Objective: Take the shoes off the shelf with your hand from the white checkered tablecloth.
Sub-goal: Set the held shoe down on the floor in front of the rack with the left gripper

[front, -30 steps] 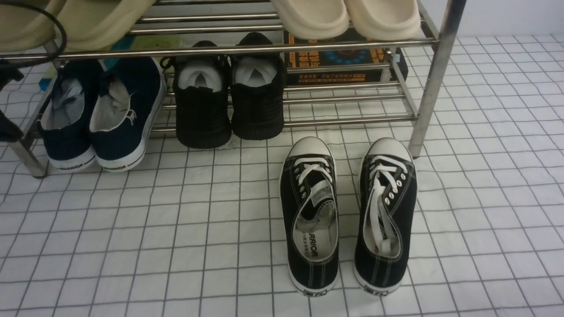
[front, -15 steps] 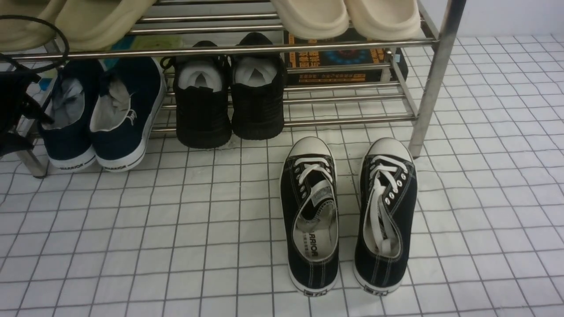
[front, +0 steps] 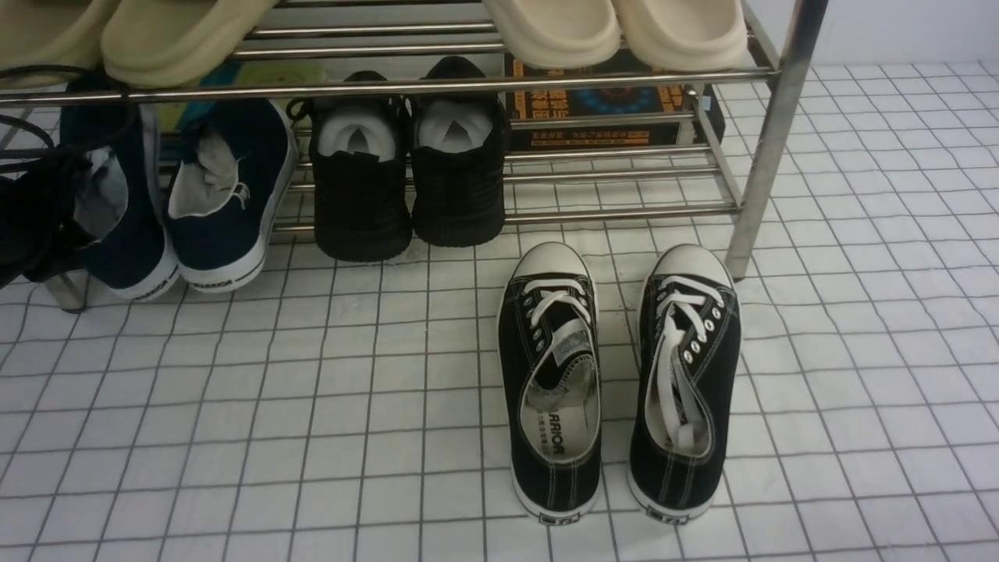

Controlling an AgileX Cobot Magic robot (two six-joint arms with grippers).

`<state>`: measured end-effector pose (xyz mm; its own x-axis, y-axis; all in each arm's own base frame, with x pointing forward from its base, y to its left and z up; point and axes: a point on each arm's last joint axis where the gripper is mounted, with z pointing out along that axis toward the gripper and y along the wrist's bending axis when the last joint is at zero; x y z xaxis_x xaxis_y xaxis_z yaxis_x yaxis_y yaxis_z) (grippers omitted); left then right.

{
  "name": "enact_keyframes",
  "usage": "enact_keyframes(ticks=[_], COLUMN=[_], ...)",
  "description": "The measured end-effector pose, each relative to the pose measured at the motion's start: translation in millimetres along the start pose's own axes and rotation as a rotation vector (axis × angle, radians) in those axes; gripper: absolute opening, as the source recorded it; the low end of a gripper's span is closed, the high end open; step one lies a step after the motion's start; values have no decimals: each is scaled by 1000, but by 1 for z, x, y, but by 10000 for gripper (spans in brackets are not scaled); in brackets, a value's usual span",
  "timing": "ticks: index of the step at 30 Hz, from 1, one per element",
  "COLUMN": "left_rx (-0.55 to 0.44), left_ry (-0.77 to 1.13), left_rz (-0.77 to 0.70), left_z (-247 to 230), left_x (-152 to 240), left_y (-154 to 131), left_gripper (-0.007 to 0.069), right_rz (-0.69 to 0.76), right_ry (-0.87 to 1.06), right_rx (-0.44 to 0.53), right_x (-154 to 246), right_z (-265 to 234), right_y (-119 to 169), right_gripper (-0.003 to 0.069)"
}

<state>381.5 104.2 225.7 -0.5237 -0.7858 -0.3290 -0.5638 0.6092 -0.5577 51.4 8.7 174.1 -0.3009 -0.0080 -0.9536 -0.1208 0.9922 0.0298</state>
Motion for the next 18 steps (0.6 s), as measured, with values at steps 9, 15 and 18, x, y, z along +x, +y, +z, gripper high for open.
enact_keyframes(ticks=[9, 15, 18], left_rx=[-127, -374, -441], left_ry=[84, 128, 130], left_rz=[285, 393, 408], left_z=[-76, -126, -139], left_x=[17, 30, 40], left_y=[-12, 2, 12], left_gripper=[50, 51, 51], right_rz=[0, 0, 0], right_ry=[0, 0, 0], right_rx=[0, 0, 0], right_x=[0, 0, 0], right_z=[0, 0, 0], right_y=[0, 0, 0], right_gripper=[239, 239, 239])
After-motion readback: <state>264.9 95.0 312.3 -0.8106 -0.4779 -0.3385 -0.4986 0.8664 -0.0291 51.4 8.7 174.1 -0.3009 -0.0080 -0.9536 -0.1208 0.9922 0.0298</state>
